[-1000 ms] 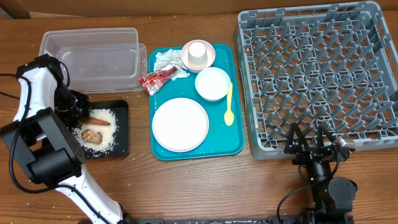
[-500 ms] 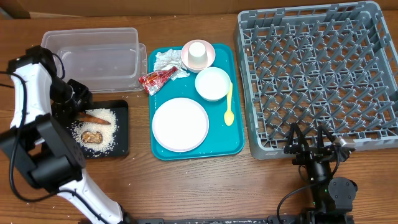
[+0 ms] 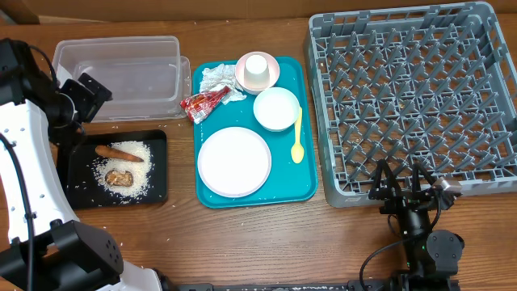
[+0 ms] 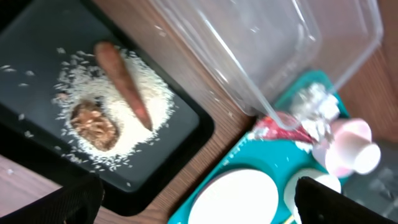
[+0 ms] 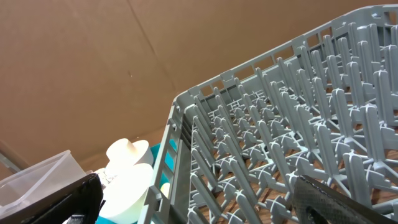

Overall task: Sort waste into correct bins and load items into the dishwasher
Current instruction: 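Carry the carrot left and drop it onto the black tray, then move the left gripper to the red wrapper and grasp it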

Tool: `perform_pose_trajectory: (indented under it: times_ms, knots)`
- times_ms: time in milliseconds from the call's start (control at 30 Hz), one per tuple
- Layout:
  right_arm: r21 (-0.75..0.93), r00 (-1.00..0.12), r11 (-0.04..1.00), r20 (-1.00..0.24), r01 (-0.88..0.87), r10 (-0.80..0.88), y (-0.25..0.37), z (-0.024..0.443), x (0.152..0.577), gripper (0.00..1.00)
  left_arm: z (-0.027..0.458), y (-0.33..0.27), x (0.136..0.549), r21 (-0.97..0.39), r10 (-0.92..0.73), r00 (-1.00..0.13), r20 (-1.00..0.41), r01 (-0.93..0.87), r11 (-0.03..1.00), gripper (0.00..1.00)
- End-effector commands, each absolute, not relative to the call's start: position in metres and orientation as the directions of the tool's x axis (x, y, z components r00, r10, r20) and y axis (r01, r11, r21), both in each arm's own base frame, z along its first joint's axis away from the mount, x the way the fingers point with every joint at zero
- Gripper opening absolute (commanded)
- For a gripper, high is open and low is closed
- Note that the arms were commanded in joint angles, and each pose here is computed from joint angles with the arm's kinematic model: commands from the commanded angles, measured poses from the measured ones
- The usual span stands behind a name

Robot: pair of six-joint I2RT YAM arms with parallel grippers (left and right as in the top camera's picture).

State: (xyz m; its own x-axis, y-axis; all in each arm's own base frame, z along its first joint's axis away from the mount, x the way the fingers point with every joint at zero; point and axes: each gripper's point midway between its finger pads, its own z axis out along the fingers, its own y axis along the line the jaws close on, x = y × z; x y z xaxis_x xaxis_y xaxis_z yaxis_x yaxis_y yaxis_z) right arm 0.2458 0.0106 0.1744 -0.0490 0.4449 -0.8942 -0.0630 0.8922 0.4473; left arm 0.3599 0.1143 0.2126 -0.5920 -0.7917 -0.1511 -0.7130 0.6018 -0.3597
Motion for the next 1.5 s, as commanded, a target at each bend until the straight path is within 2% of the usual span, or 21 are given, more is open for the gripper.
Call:
perform_pose_trajectory:
  times_ms: [0, 100, 167, 233, 400, 500, 833, 1067, 1133, 1200, 1267, 1333, 1433, 1467]
  knots:
    - [0.449, -0.045, 0.892, -0.894, -0.059, 0.447, 0.01, 0.172, 0.246, 1.0, 0.228, 0.059, 0.382, -0.494, -0.559, -0.801, -0.213, -0.406, 0.769, 0.96]
    - [0.449, -0.046, 0.892, -0.894, -0.059, 0.447, 0.01, 0.172, 0.246, 1.0, 0.233, -0.002, 0.39, -0.494, -0.312, -0.904, -0.292, -0.137, 0.859, 0.91]
    - [0.449, -0.045, 0.892, -0.894, -0.059, 0.447, 0.01, 0.172, 0.246, 1.0, 0.229, -0.033, 0.392, -0.448, -0.218, -0.924, -0.314, -0.058, 0.892, 0.92]
    - [0.449, -0.045, 0.892, -0.894, -0.059, 0.447, 0.01, 0.172, 0.246, 1.0, 0.225, -0.065, 0.396, -0.387, -0.118, -0.93, -0.347, 0.028, 0.922, 1.0]
    - [0.449, -0.045, 0.892, -0.894, -0.059, 0.447, 0.01, 0.172, 0.246, 1.0, 0.219, -0.127, 0.402, -0.251, 0.07, -0.903, -0.425, 0.192, 0.949, 1.0]
    - [0.449, -0.045, 0.892, -0.894, -0.059, 0.447, 0.01, 0.172, 0.246, 1.0, 0.218, -0.144, 0.398, -0.192, 0.127, -0.889, -0.441, 0.232, 0.954, 1.0]
    - [0.449, -0.045, 0.892, -0.894, -0.059, 0.447, 0.01, 0.172, 0.246, 1.0, 0.217, -0.167, 0.389, -0.182, 0.17, -0.883, -0.438, 0.272, 0.945, 1.0]
    - [0.449, -0.045, 0.892, -0.894, -0.059, 0.447, 0.01, 0.172, 0.246, 1.0, 0.216, -0.193, 0.374, -0.325, 0.156, -0.906, -0.394, 0.297, 0.898, 1.0]
    - [0.449, -0.045, 0.892, -0.894, -0.059, 0.447, 0.01, 0.172, 0.246, 1.0, 0.215, -0.196, 0.373, -0.325, 0.164, -0.904, -0.394, 0.304, 0.895, 0.91]
    - [0.449, -0.046, 0.892, -0.894, -0.059, 0.447, 0.01, 0.172, 0.246, 1.0, 0.215, -0.196, 0.378, -0.287, 0.206, -0.879, -0.43, 0.349, 0.892, 0.86]
    - [0.449, -0.045, 0.892, -0.894, -0.059, 0.447, 0.01, 0.172, 0.246, 1.0, 0.216, -0.188, 0.39, -0.231, 0.198, -0.863, -0.464, 0.333, 0.914, 0.87]
    - [0.449, -0.045, 0.892, -0.894, -0.059, 0.447, 0.01, 0.172, 0.246, 1.0, 0.218, -0.179, 0.397, -0.175, 0.192, -0.855, -0.482, 0.309, 0.935, 0.83]
    - [0.449, -0.046, 0.892, -0.894, -0.058, 0.447, 0.01, 0.172, 0.246, 1.0, 0.216, -0.159, 0.396, -0.096, 0.191, -0.867, -0.461, 0.262, 0.96, 0.82]
    - [0.449, -0.045, 0.892, -0.894, -0.059, 0.447, 0.01, 0.172, 0.246, 1.0, 0.215, -0.151, 0.393, -0.078, 0.187, -0.878, -0.441, 0.244, 0.967, 0.79]
